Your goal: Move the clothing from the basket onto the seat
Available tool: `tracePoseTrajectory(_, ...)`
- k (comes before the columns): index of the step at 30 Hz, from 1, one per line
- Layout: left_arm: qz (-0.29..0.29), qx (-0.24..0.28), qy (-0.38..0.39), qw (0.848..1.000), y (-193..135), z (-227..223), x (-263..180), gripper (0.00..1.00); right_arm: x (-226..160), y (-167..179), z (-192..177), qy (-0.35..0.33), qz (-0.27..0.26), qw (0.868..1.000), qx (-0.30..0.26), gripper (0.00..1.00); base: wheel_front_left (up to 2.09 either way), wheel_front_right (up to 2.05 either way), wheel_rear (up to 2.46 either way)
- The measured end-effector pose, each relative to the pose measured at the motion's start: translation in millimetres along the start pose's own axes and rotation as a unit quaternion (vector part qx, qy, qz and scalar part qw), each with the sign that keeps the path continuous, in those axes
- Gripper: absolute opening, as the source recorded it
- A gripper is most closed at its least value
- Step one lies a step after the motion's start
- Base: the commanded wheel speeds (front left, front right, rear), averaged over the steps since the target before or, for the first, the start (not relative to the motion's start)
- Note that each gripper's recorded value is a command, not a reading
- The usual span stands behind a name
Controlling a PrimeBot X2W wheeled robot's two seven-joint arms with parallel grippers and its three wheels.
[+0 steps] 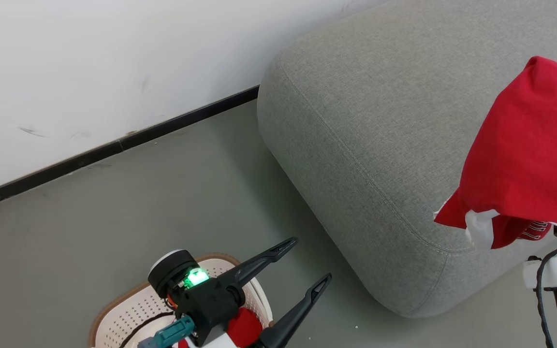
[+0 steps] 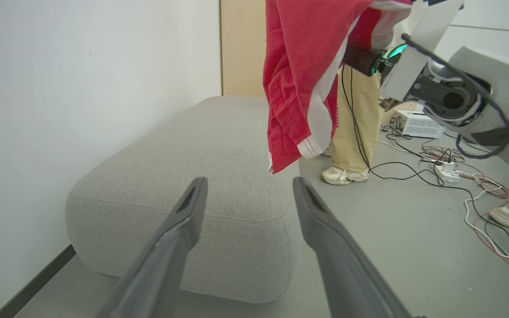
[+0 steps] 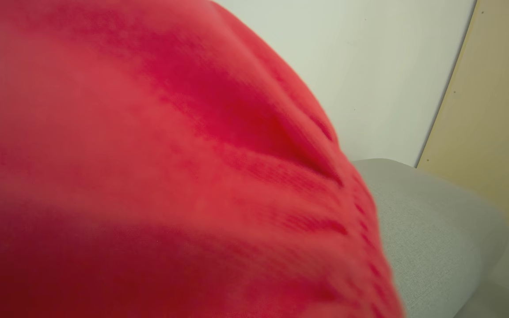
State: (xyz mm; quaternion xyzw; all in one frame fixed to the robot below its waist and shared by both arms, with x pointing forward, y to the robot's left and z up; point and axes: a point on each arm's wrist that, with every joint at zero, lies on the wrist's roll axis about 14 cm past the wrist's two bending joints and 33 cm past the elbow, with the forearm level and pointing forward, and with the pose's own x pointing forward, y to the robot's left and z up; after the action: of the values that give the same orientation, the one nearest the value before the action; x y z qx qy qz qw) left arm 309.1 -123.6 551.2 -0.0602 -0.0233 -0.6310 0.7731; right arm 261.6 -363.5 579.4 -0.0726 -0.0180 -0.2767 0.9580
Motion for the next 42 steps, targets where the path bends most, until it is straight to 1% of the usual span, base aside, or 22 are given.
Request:
tracePoseTrajectory(15, -0.009, -0.006, 0.001, 1.000, 1, -4, 5, 1.00, -1, -9, -11, 0.018, -0.015, 1.000, 0.006, 0.00, 0.00, 0.00, 0.00)
tracePoseTrajectory(20, -0.008, -0.010, 0.002, 1.000, 2, -6, 5, 1.00, 8, -17, -3, 0.010, -0.029, 1.000, 0.004, 0.00, 0.00, 0.00, 0.00)
tracePoseTrajectory(25, -0.008, -0.016, 0.008, 1.000, 5, -10, 4, 1.00, 15, -18, -9, 0.033, -0.034, 0.999, -0.001, 0.00, 0.00, 0.00, 0.00)
tracePoseTrajectory(26, -0.008, -0.018, 0.008, 1.000, 5, -11, 4, 1.00, 18, -18, -8, 0.031, -0.034, 0.999, -0.007, 0.00, 0.00, 0.00, 0.00)
tracePoseTrajectory(34, -0.008, -0.033, 0.010, 0.999, 8, -17, 3, 1.00, 45, -10, -1, 0.042, -0.027, 0.999, -0.002, 0.00, 0.00, 0.00, 0.00)
tracePoseTrajectory(42, 0.002, -0.051, 0.021, 0.998, 16, -27, -1, 1.00, 79, -2, 5, 0.066, -0.012, 0.997, -0.027, 0.00, 0.00, 0.00, 0.00)
